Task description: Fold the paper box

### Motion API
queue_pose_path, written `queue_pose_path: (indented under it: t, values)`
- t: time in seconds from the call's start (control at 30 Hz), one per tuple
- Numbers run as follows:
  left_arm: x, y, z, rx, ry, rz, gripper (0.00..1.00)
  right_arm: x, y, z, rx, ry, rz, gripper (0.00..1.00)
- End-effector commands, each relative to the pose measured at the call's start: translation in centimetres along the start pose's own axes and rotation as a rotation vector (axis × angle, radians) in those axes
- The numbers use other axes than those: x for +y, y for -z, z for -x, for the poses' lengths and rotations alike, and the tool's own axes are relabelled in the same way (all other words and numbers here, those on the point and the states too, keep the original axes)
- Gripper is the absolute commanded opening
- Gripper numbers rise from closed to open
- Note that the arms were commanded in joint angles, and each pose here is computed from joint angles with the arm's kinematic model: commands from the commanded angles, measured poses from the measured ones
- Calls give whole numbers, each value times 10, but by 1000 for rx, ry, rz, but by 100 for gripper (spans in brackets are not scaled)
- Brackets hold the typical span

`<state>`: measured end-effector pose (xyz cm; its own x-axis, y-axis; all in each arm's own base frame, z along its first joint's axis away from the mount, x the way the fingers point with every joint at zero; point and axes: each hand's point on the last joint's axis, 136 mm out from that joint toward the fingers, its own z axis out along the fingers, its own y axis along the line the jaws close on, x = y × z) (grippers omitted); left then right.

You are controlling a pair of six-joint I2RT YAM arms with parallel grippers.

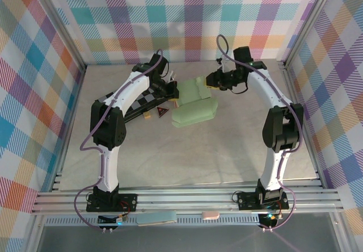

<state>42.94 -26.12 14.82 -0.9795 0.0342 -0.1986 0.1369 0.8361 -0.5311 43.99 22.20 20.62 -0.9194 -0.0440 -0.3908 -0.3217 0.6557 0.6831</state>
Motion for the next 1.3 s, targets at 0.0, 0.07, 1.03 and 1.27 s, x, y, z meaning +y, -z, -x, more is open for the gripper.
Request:
queue_pose_path:
  t: [0.0, 0.07, 1.03, 1.27]
  values:
    - [-18, 18, -11, 0, -48, -23, 0, -4, 0, -2, 9, 74, -135, 33]
    - [-19, 19, -12, 0, -52, -19, 0, -6, -3, -3, 12, 98, -186, 30]
    - [-27, 21, -21, 12, -93, 10, 0, -22, -5, 11, -61, 251, -661, 8]
    - [-28, 22, -22, 16, -94, 9, 0, -23, -6, 19, -71, 248, -661, 11]
